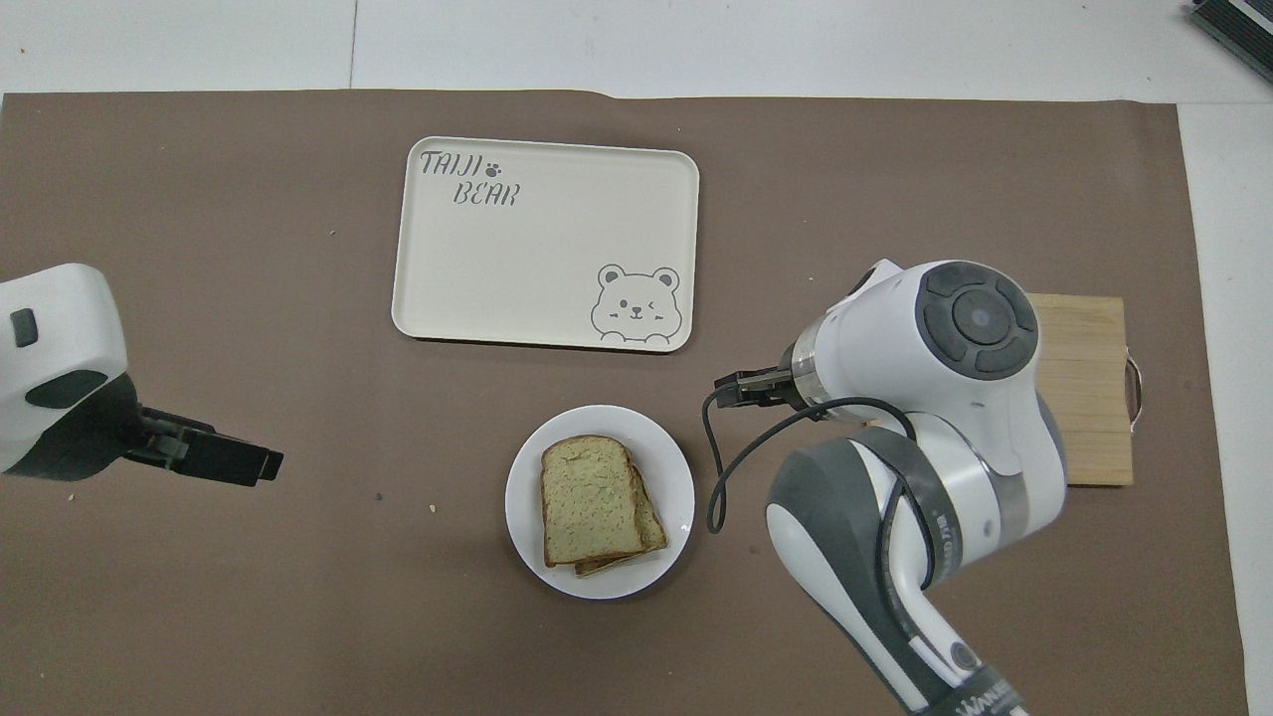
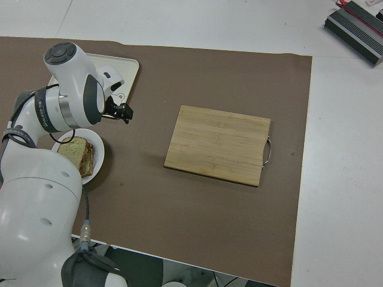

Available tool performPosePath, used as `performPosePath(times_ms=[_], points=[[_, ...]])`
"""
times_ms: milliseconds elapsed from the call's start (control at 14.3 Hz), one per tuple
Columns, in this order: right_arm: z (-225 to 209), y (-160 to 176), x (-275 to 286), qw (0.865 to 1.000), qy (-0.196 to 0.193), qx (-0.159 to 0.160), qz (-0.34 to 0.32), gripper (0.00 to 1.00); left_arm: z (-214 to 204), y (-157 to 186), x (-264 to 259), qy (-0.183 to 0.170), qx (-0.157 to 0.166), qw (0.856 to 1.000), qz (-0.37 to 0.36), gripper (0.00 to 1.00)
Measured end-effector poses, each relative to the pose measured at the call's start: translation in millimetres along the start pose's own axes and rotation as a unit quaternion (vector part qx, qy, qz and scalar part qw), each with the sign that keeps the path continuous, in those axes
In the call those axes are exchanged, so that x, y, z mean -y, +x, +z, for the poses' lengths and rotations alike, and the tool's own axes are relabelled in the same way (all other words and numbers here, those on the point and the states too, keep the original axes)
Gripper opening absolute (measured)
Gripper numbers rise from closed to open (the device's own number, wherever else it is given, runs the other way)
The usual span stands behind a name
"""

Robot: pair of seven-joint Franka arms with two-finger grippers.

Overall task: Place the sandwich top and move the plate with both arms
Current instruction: 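Withdraw the right gripper while the left gripper reaches the plate rim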

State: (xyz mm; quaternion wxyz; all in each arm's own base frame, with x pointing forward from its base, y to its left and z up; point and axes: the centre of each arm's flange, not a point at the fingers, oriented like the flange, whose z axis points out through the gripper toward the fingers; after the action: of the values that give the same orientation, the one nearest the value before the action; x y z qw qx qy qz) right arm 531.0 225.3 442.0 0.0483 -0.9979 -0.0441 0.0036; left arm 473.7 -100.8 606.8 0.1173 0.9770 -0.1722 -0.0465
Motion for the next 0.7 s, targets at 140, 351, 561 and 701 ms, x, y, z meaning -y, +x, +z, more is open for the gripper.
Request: performPosePath(times_ms=[140,351,561,701], points=[[-7,-1,-12,1.0,-0.018,0.008,0.0,1.0,12,5,-4,-0.005,-0.007,1.0,0.0,1.0],[-25,-6,-37,0.999,-0.027,0.02,0.017,1.0,51,14,-7,-0.017,-0.022,1.0,-0.003,1.0],[-48,-15,-67,0.998,-0.028,0.034,0.042,1.0,94,19,-7,-0.037,-0.037,0.999,-0.015,1.0],[-65,-19,-92,0.997,-0.027,0.036,0.064,1.0,124,19,-15,-0.043,-0.048,0.998,-0.015,1.0]])
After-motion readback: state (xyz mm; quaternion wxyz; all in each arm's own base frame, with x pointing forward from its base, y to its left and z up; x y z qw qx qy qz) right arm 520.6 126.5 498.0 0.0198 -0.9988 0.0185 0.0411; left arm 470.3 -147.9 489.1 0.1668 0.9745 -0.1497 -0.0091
